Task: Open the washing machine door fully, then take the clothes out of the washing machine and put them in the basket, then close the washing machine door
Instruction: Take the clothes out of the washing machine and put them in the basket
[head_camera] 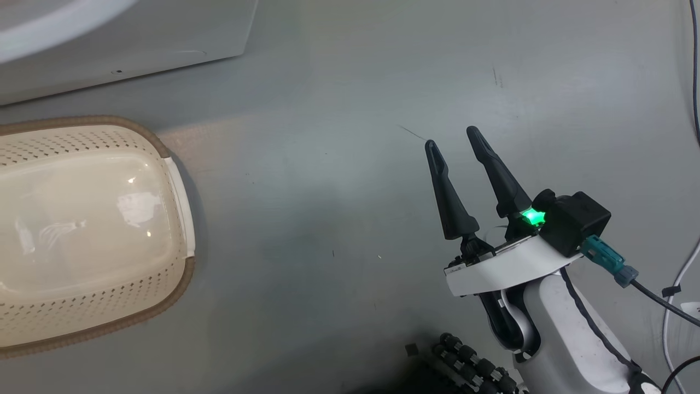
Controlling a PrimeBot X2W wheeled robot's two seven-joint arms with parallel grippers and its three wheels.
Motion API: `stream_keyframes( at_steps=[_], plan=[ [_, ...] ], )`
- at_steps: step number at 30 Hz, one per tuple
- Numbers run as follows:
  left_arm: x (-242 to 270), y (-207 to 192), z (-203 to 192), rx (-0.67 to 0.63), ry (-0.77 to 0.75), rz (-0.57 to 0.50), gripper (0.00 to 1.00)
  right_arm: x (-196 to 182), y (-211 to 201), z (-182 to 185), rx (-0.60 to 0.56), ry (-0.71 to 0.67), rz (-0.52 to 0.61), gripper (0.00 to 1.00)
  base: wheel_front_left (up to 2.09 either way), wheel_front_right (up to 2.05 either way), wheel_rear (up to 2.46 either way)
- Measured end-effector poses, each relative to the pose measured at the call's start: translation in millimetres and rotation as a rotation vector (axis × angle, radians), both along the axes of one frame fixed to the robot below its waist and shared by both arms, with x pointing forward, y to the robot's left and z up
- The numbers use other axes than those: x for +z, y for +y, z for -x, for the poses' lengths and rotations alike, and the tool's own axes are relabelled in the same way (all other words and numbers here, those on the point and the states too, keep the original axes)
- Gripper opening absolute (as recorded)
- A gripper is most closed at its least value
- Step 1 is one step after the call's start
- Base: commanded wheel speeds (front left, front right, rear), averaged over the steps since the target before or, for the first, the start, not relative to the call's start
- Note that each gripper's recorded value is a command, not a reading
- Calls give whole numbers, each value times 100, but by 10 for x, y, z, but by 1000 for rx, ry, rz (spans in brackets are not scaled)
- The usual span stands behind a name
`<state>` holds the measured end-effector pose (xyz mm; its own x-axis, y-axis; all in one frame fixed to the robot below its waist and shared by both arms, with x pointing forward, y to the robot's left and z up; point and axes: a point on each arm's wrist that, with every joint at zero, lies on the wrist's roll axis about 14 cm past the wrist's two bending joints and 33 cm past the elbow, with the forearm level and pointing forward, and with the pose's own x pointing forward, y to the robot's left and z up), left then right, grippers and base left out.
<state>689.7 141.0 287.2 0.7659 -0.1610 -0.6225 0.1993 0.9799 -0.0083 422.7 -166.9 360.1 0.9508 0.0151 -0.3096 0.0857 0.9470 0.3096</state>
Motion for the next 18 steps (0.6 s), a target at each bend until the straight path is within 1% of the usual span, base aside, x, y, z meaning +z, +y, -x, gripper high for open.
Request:
stream_keyframes(
  at_steps=[8, 18],
  plan=[
    [24, 31, 36, 8, 3, -4, 0, 33, 11, -20, 0, -11, -2, 100, 0, 0, 0],
    [223, 88, -36, 17, -60, -1, 0, 70, 37, -27, 7, -21, -7, 100, 0, 0, 0]
  ],
)
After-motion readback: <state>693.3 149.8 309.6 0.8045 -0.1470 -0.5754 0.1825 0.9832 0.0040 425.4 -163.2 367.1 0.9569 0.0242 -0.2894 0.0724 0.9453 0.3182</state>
